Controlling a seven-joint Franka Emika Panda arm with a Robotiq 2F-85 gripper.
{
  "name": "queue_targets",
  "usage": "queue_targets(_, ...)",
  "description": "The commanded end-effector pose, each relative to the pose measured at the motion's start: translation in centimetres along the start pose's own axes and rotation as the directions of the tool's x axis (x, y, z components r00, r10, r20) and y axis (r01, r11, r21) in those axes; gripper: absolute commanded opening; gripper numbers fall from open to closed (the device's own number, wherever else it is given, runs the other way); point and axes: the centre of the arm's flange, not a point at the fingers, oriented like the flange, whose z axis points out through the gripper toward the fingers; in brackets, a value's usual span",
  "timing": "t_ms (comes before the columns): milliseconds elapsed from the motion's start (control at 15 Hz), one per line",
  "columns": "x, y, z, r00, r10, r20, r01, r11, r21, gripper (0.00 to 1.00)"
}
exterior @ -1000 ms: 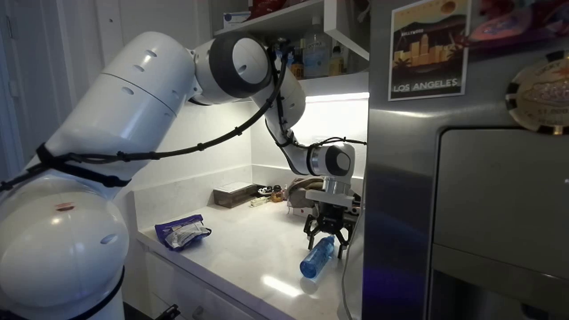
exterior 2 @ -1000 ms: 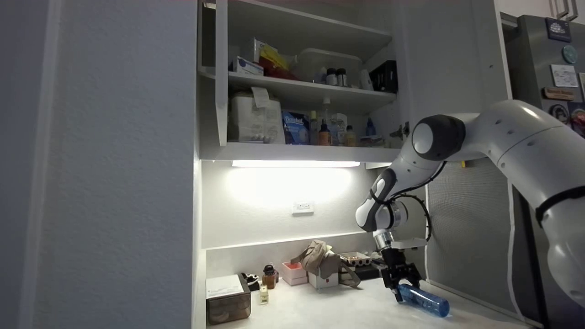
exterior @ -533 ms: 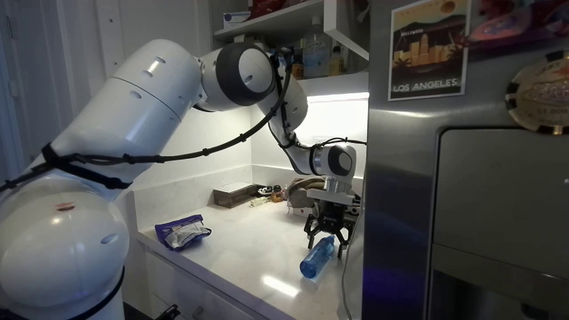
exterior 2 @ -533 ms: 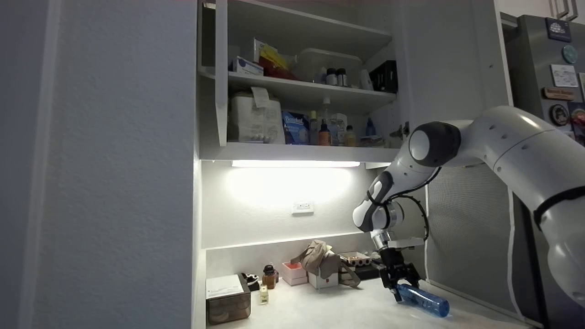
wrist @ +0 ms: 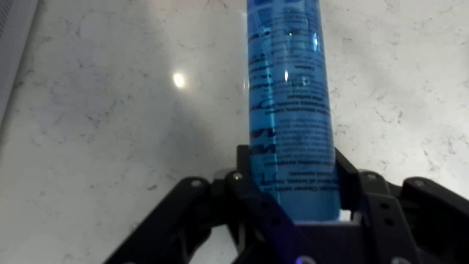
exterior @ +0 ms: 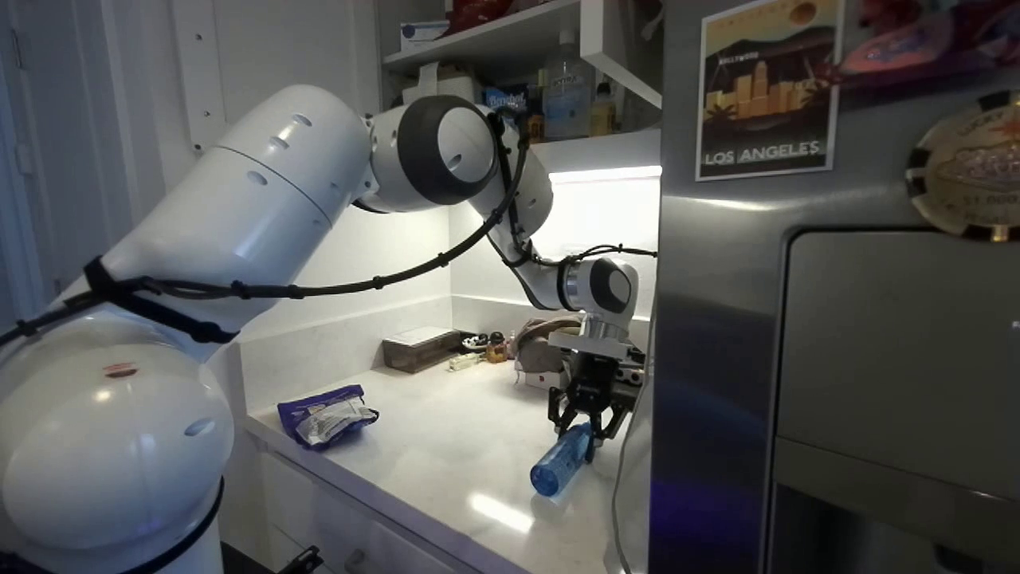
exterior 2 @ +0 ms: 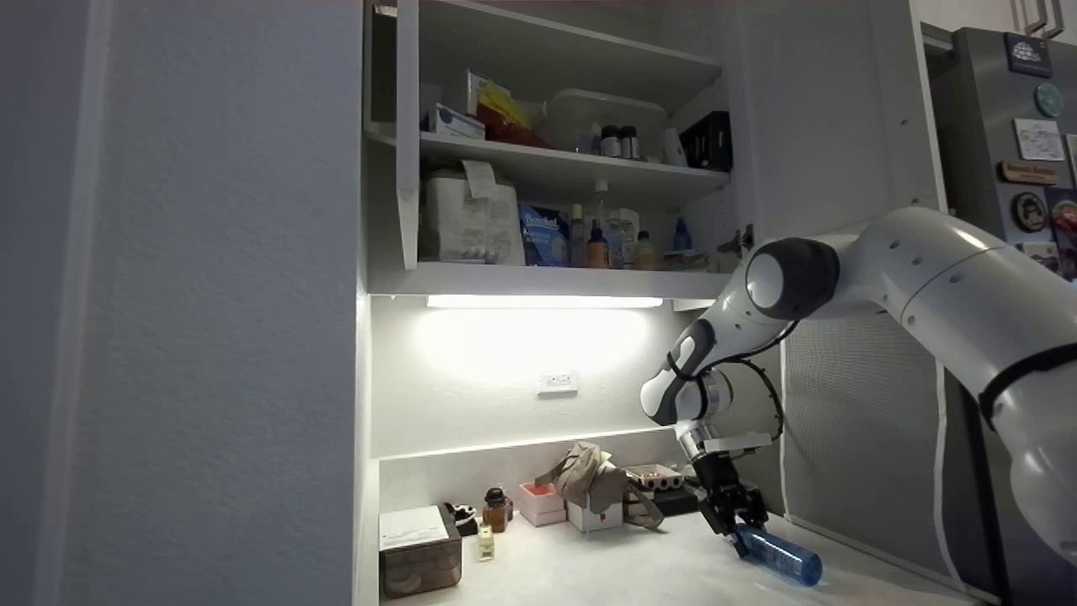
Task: Put the spray bottle inside the cabinet
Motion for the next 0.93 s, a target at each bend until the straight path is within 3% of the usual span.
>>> queue_targets(0, 0.2, -1.2, -0.7, 0.999, 0.035, 0.021, -0.035, 0.999, -0.012, 0.26)
queue_targets(533, -3.4, -6.1, -3.0, 0.998, 0.04, -0.049, -0.042, 0.998, -0.05, 0.26)
queue_targets(867, -9.3, -10.5, -5.1, 0.987, 0.066, -0.147, -0.076, 0.995, -0.061, 0.26)
